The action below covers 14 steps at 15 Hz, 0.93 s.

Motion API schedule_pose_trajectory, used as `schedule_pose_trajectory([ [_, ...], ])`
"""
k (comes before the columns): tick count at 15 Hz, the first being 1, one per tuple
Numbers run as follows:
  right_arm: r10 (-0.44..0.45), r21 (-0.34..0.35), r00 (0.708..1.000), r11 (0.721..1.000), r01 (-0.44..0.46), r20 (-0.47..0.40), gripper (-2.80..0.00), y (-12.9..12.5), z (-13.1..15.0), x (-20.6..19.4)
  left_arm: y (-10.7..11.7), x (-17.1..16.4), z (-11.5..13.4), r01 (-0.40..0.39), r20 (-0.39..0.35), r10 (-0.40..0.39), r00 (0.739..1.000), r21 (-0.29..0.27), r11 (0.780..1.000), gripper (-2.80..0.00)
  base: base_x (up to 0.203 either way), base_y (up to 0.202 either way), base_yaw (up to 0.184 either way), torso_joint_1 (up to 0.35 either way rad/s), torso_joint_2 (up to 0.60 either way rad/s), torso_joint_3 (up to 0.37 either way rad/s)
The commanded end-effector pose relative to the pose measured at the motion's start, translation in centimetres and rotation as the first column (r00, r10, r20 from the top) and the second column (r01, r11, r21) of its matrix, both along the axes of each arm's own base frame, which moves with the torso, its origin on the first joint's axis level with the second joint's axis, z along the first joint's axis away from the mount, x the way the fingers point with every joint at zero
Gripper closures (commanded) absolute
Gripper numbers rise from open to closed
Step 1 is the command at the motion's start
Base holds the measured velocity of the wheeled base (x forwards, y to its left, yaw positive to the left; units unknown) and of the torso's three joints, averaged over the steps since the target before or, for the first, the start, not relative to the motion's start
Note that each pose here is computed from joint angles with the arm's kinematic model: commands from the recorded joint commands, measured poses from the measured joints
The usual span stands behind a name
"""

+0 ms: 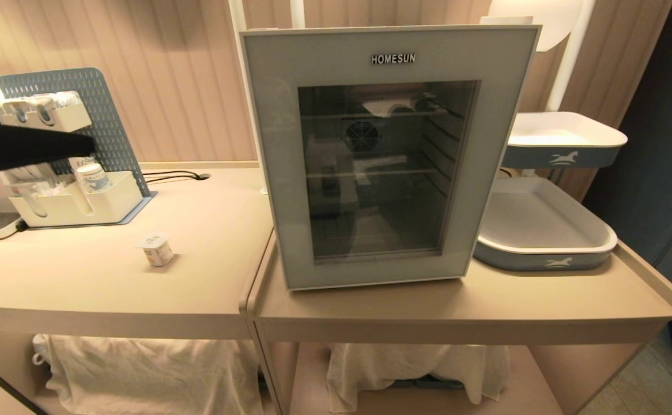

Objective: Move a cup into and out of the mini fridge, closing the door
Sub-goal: Open the freezer door

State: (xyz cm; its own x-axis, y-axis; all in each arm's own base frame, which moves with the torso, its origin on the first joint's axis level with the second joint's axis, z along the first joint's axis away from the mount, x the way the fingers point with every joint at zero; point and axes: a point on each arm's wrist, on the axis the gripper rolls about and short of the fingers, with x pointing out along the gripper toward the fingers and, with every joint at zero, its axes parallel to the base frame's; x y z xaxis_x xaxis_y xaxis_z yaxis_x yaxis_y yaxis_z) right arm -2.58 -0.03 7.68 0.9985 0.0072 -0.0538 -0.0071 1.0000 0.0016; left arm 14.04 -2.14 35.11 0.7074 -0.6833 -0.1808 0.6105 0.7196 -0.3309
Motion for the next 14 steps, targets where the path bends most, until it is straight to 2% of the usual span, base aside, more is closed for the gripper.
schedule_pose_trajectory([
  [1, 0.0, 0.0, 1.0, 1.0, 0.0, -0.001, 0.0, 0.0, 0.0, 0.0, 2.3, 7.4, -4.7, 0.224, -0.047, -0.229, 0.972, -0.094, 0.97, -2.8, 0.0, 0.0, 0.0, 0.0, 0.0, 0.0],
  [3, 0.0, 0.0, 1.0, 1.0, 0.0, -0.001, 0.0, 0.0, 0.0, 0.0, 3.8, 10.4, -8.8, 0.247, 0.038, -0.246, 0.969, -0.049, 0.968, -2.8, 0.0, 0.0, 0.0, 0.0, 0.0, 0.0],
  [6, 0.0, 0.0, 1.0, 1.0, 0.0, -0.001, 0.0, 0.0, 0.0, 0.0, 4.7, 14.2, -12.0, 0.265, 0.116, -0.263, 0.958, -0.004, 0.964, -2.8, 0.0, 0.0, 0.0, 0.0, 0.0, 0.0],
  [11, 0.0, 0.0, 1.0, 1.0, 0.0, -0.001, 0.0, 0.0, 0.0, 0.0, 0.0, 18.1, -13.3, 0.42, 0.17, -0.418, 0.893, 0.024, 0.907, -2.8, 0.0, 0.0, 0.0, 0.0, 0.0, 0.0],
  [14, 0.0, 0.0, 1.0, 1.0, 0.0, -0.001, 0.0, 0.0, 0.0, 0.0, -2.5, 20.2, -14.8, 0.484, 0.214, -0.482, 0.85, 0.045, 0.874, -2.8, 0.0, 0.0, 0.0, 0.0, 0.0, 0.0],
])
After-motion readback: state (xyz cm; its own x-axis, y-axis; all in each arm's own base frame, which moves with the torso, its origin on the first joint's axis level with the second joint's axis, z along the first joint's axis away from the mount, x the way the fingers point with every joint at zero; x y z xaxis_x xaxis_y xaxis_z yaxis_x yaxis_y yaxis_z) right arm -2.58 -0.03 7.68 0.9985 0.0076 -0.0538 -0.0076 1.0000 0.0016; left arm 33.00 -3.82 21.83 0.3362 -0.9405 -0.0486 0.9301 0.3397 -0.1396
